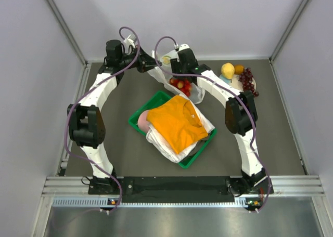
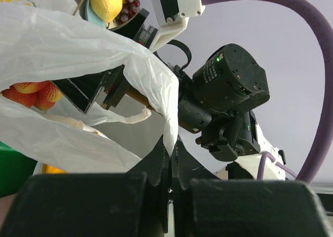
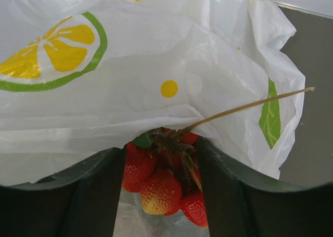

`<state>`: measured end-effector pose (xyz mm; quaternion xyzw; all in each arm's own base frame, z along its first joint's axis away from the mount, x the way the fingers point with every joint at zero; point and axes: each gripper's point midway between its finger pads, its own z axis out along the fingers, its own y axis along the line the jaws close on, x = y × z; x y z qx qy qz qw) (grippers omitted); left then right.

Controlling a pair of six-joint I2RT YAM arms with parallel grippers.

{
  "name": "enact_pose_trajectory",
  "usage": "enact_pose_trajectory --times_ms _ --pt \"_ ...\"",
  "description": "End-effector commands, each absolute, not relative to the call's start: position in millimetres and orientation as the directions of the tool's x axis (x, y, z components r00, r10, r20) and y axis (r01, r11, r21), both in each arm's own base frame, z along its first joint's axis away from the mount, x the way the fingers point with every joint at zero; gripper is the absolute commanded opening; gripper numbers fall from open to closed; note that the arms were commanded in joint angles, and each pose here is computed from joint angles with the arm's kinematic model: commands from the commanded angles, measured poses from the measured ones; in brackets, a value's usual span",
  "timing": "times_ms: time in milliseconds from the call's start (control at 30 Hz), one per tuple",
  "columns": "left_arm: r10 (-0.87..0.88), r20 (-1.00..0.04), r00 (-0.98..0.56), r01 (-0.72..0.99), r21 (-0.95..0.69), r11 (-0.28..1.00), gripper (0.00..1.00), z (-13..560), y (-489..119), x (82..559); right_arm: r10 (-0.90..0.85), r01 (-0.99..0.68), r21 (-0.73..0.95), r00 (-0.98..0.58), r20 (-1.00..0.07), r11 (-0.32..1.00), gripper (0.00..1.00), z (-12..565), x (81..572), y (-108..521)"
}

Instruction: Place the fruits into the plastic bag

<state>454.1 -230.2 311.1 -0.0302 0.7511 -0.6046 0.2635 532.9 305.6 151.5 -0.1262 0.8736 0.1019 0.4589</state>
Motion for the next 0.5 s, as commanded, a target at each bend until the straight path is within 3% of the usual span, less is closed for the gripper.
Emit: enact_pose_trajectory --times_ms 0,167,467 --pt "-0.371 -0.410 -0.833 0.320 -0.904 0.282 0.00 323.5 -224.6 450.9 -0.145 -0.370 0.058 -0.497 -0.855 0.927 0.60 186.8 520.6 313.6" --pt "-0.374 -0.410 -0.832 0.317 -0.905 0.285 0.00 322.6 -222.0 452.6 -0.149 -0.352 0.035 -0.482 -0.863 0.935 0.72 199.6 515.3 302.6" --pt "-0.378 -0.416 -0.827 0.322 -0.902 0.289 0.00 322.9 -218.0 455.0 -0.175 -0.250 -0.064 -0.453 -0.874 0.966 0.77 213.4 520.0 274.5"
